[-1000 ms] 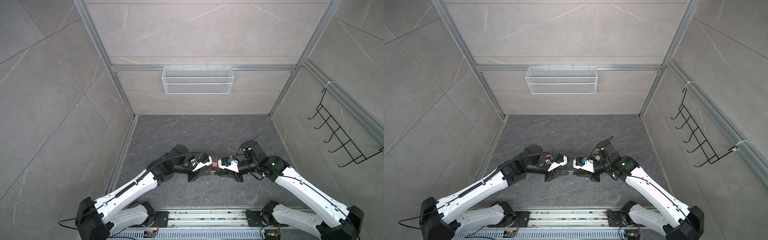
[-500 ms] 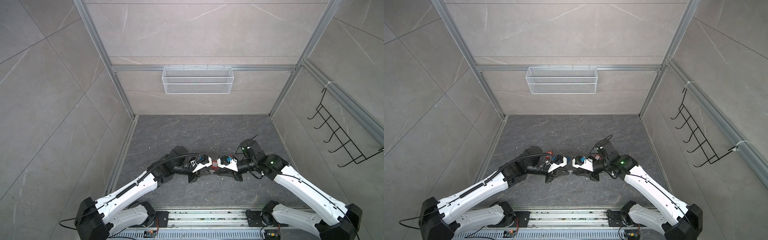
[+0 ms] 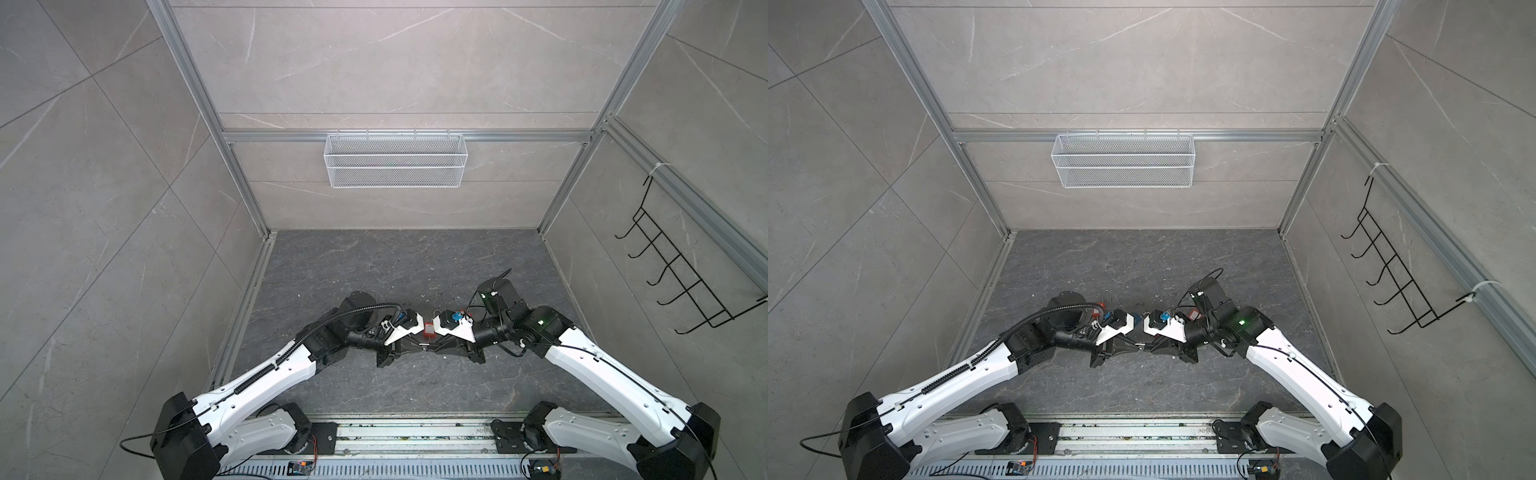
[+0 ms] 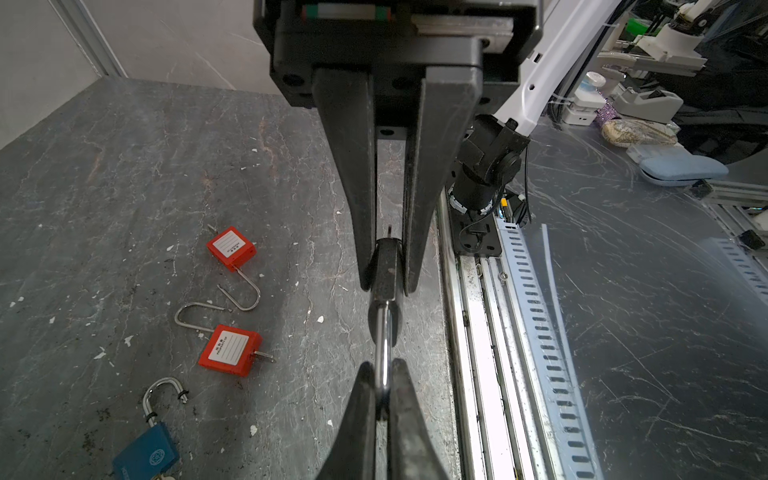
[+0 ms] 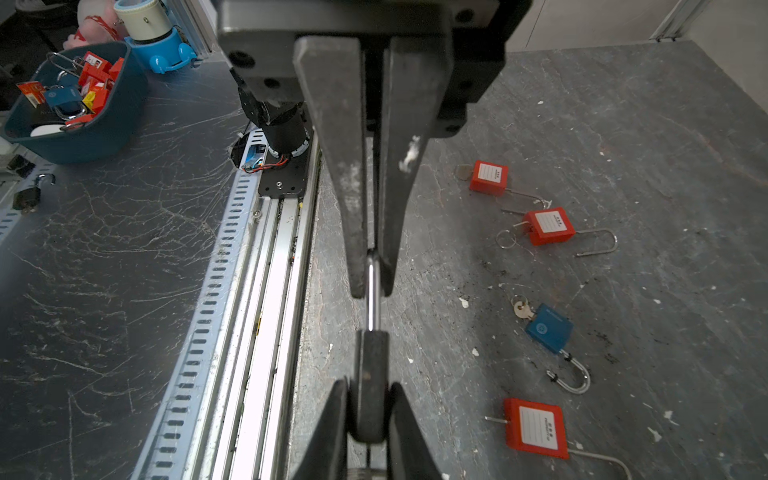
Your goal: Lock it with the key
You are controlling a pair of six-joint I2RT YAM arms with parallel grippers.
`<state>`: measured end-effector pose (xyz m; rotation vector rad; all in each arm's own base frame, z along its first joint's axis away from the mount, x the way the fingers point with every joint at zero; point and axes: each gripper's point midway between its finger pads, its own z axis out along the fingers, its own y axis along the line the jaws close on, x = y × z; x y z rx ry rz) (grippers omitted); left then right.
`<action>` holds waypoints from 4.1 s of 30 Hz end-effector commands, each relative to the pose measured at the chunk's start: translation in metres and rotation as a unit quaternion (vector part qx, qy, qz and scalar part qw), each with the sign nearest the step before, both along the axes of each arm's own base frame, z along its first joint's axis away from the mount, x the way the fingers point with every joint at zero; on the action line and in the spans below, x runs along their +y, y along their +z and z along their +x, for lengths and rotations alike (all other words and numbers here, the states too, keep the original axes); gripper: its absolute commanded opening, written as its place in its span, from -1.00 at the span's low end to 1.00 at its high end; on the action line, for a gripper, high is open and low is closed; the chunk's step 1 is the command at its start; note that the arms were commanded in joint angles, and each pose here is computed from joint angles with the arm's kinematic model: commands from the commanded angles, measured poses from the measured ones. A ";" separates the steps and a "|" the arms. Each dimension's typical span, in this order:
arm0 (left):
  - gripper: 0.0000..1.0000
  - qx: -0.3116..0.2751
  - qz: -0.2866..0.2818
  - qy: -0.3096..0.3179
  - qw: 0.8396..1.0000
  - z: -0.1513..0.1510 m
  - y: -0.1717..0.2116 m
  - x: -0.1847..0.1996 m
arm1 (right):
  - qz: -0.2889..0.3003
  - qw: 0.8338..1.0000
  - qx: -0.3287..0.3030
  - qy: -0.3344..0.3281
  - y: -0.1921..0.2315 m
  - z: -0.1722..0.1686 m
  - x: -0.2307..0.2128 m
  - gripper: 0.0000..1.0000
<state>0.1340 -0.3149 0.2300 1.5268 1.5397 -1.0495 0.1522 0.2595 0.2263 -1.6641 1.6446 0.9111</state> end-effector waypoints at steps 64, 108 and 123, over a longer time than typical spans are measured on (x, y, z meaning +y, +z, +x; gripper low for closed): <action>-1.00 -0.057 0.010 -0.007 0.998 0.002 0.016 0.009 | -0.045 0.997 -0.059 -0.022 0.004 -0.002 0.000 -0.71; -1.00 0.141 0.367 -0.043 0.919 0.041 -0.095 0.073 | -0.041 0.912 0.147 -0.380 -0.061 0.059 -0.043 -1.00; -1.00 0.179 0.459 -0.075 0.867 0.049 -0.152 0.066 | -0.039 0.874 0.212 -0.435 -0.084 0.056 -0.048 -1.00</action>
